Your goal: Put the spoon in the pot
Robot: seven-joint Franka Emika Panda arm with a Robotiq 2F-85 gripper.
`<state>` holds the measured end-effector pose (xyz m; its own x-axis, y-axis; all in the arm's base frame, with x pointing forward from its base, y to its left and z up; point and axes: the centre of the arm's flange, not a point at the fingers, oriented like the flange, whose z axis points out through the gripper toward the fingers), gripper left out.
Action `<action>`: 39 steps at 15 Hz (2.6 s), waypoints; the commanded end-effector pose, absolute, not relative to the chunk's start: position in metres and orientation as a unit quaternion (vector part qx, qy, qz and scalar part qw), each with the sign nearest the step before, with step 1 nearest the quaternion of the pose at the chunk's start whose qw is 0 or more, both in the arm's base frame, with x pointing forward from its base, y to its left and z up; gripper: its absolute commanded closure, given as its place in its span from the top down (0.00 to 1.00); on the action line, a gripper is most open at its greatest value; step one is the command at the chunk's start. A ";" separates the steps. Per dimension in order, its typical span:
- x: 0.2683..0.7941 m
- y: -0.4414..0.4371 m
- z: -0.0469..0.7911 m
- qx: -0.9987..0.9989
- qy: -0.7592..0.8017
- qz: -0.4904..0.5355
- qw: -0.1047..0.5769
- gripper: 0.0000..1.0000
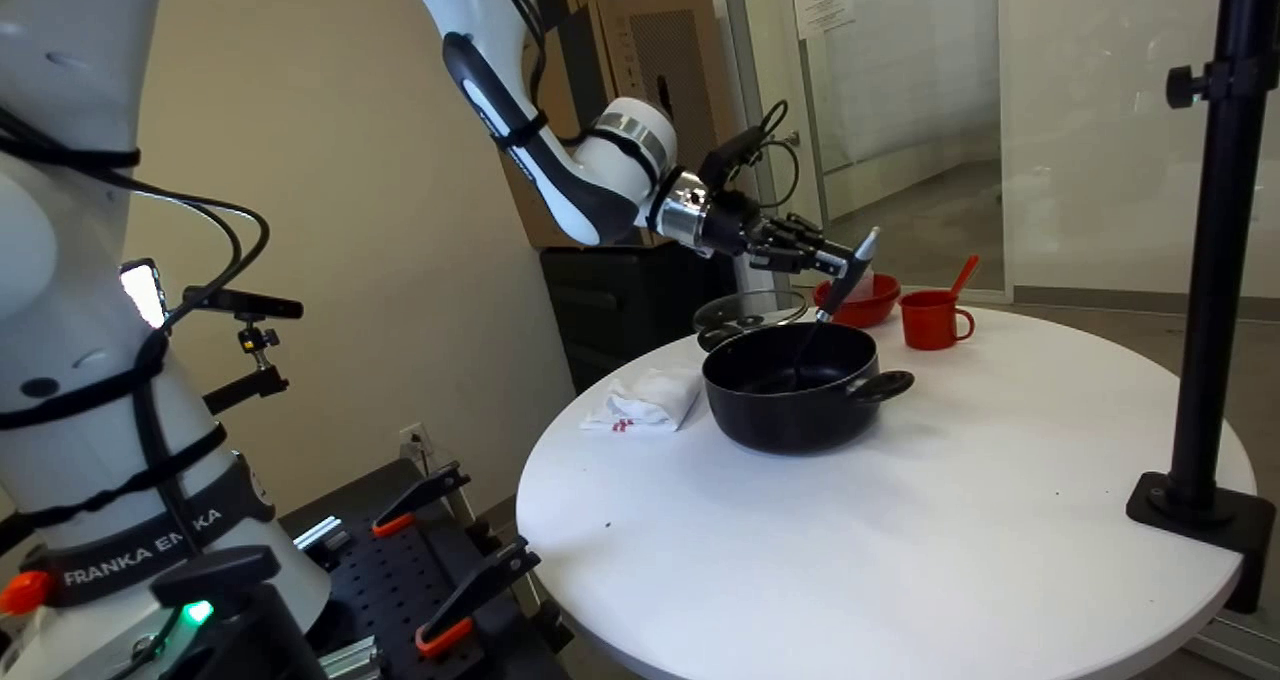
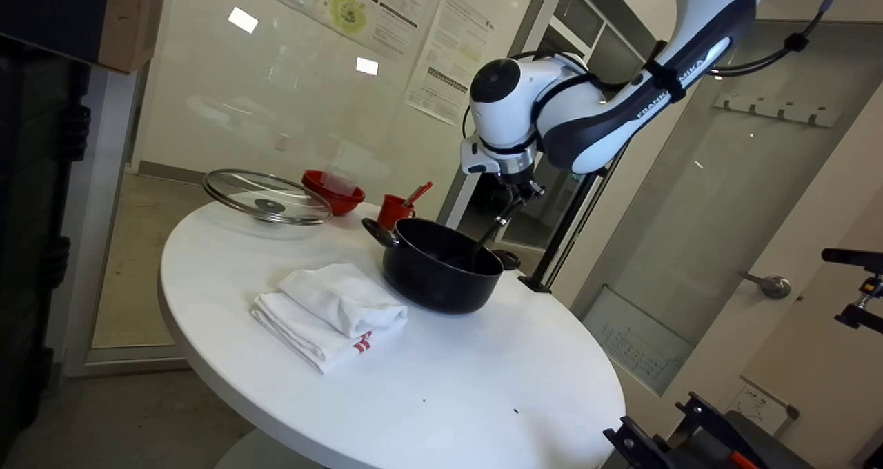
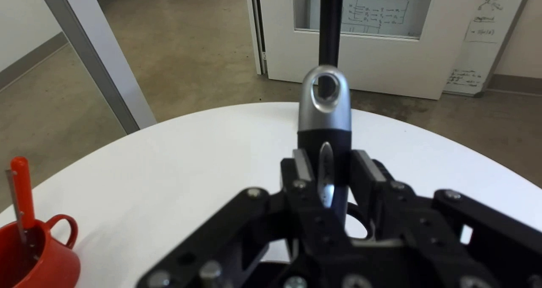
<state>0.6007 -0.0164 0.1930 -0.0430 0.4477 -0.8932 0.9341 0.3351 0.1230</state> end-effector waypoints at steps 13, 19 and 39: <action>0.588 -0.045 0.153 0.591 0.668 -0.255 0.374 0.68; 0.586 -0.053 0.162 0.601 0.666 -0.243 0.369 1.00; 0.533 0.029 0.336 0.437 0.846 0.095 0.291 1.00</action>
<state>0.5521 0.0223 0.3159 -0.3223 0.8224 -0.4688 0.7283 0.5318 0.4323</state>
